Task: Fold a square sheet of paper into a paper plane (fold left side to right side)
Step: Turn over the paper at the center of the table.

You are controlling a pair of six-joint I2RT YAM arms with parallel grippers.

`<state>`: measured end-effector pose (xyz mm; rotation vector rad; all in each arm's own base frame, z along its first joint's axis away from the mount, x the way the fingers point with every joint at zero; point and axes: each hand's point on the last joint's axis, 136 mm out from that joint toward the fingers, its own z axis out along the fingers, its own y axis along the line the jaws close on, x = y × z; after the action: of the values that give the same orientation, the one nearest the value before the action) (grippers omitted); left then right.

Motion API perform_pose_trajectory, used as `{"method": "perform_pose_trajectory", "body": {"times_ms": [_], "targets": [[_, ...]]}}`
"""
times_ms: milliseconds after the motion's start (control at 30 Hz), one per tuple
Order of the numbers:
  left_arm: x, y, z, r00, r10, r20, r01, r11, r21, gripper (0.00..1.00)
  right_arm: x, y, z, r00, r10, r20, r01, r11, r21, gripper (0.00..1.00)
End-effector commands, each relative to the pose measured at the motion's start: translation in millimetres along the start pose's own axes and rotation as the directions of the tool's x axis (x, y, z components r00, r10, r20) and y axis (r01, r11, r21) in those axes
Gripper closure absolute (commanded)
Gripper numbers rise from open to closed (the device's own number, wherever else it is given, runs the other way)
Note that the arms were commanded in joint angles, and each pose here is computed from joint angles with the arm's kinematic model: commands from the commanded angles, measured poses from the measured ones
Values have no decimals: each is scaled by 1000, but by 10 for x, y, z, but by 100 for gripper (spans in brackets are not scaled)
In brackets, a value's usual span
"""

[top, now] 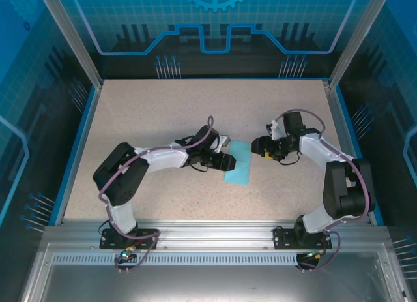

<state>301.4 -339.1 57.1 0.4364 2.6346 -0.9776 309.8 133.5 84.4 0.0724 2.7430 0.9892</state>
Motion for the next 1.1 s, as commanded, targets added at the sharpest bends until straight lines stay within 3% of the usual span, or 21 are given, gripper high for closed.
{"method": "perform_pose_trajectory", "body": {"times_ms": [0, 167, 300, 400, 867, 1067], "targets": [[-52, 64, 123, 1000, 4, -25, -5, 1000, -6, 41, 58, 84, -1, 1000, 17, -11, -17, 997, -76, 31], [-57, 158, 223, 999, -1, -45, 0, 999, -37, 53, 200, 45, 111, 998, 38, -50, -42, 995, -91, 34], [-77, 185, 195, 1000, -11, -25, 10, 999, -37, 85, 277, 63, 179, 995, 39, -87, -48, 993, -108, 38], [-103, 226, 102, 1000, -24, 8, 24, 999, -41, 93, 290, 77, 208, 995, 37, -96, -47, 993, -112, 38], [-107, 252, -32, 998, -44, 50, 45, 999, -18, 88, 182, 396, 469, 989, 37, -142, -65, 978, -199, 36], [-107, 236, -18, 998, -41, 46, 42, 999, -7, 87, 185, 328, 616, 978, 116, -175, -143, 978, -153, 35]]}}
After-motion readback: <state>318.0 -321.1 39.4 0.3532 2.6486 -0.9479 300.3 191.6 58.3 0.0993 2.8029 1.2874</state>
